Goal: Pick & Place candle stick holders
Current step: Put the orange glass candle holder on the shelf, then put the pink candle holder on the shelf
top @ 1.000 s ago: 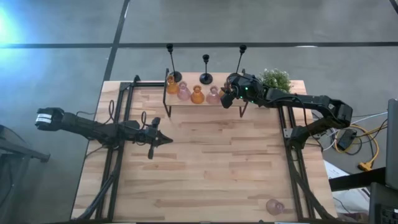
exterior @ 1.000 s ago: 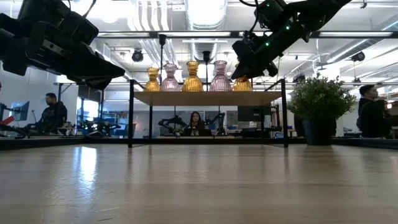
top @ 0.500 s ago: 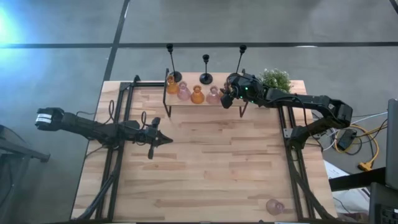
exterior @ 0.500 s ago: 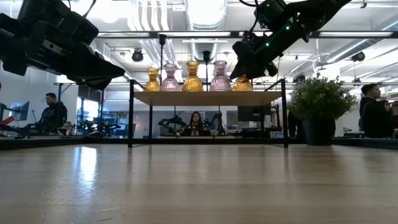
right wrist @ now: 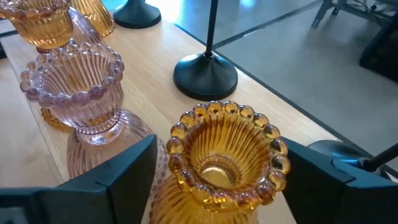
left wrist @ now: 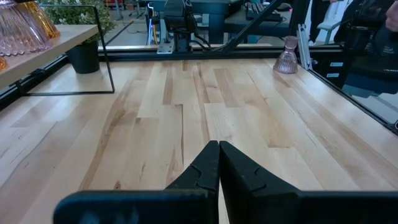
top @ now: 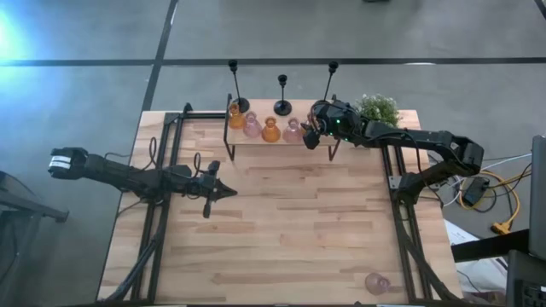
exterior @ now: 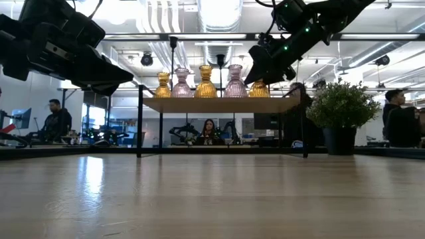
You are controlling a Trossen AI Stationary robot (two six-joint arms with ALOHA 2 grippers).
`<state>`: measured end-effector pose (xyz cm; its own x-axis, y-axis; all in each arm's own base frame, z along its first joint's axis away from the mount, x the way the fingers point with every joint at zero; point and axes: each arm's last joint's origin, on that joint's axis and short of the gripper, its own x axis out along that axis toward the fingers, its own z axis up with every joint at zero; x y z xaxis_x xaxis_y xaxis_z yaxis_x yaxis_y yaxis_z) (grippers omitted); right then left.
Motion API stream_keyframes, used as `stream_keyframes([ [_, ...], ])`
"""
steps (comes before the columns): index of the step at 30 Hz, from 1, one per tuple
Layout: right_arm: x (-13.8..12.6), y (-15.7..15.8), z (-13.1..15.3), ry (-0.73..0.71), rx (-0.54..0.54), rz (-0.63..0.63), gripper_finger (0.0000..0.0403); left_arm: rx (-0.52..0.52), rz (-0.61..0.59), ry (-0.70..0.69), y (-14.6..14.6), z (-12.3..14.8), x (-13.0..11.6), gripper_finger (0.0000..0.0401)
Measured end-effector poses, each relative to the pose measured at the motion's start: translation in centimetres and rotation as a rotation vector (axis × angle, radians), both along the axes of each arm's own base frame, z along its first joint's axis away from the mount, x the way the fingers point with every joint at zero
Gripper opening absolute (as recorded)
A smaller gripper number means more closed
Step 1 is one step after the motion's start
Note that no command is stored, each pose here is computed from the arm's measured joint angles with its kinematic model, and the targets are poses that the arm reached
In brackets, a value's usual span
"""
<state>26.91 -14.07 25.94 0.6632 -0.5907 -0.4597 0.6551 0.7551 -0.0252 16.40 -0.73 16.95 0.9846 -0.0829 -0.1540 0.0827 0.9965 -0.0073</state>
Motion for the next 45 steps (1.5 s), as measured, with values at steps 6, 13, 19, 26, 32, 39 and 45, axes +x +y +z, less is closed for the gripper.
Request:
stream_keyframes([
  [6, 0.0, 0.0, 0.0, 0.0, -0.001, 0.0, 0.0288, 0.0, 0.0, 0.0, 0.0, 0.0, 0.0, 0.0012],
  [13, -0.1, 0.0, 0.1, -0.001, -0.007, 0.003, 0.0267, 0.0, 0.0, 0.0, 0.0, 0.0, 0.0, 0.0012],
  [19, -0.2, 0.1, 0.6, -0.018, -0.023, 0.002, 0.0265, 0.0, 0.0, 0.0, 0.0, 0.0, 0.0, 0.0012],
  [26, -0.2, 0.1, 0.9, -0.038, -0.036, 0.002, 0.0266, 0.0, 0.0, 0.0, 0.0, 0.0, 0.0, 0.0012],
  [32, -0.2, 0.1, 0.9, -0.036, -0.039, 0.001, 0.0289, 0.0, 0.0, 0.0, 0.0, 0.0, 0.0, 0.0012],
  [39, 0.0, -0.1, 2.1, -0.043, -0.082, 0.006, 0.0294, 0.0, 0.0, 0.0, 0.0, 0.0, 0.0, 0.0012],
  [45, 0.3, -0.2, 3.8, -0.062, -0.125, 0.008, 0.0279, 0.0, 0.0, 0.0, 0.0, 0.0, 0.0, 0.0012],
])
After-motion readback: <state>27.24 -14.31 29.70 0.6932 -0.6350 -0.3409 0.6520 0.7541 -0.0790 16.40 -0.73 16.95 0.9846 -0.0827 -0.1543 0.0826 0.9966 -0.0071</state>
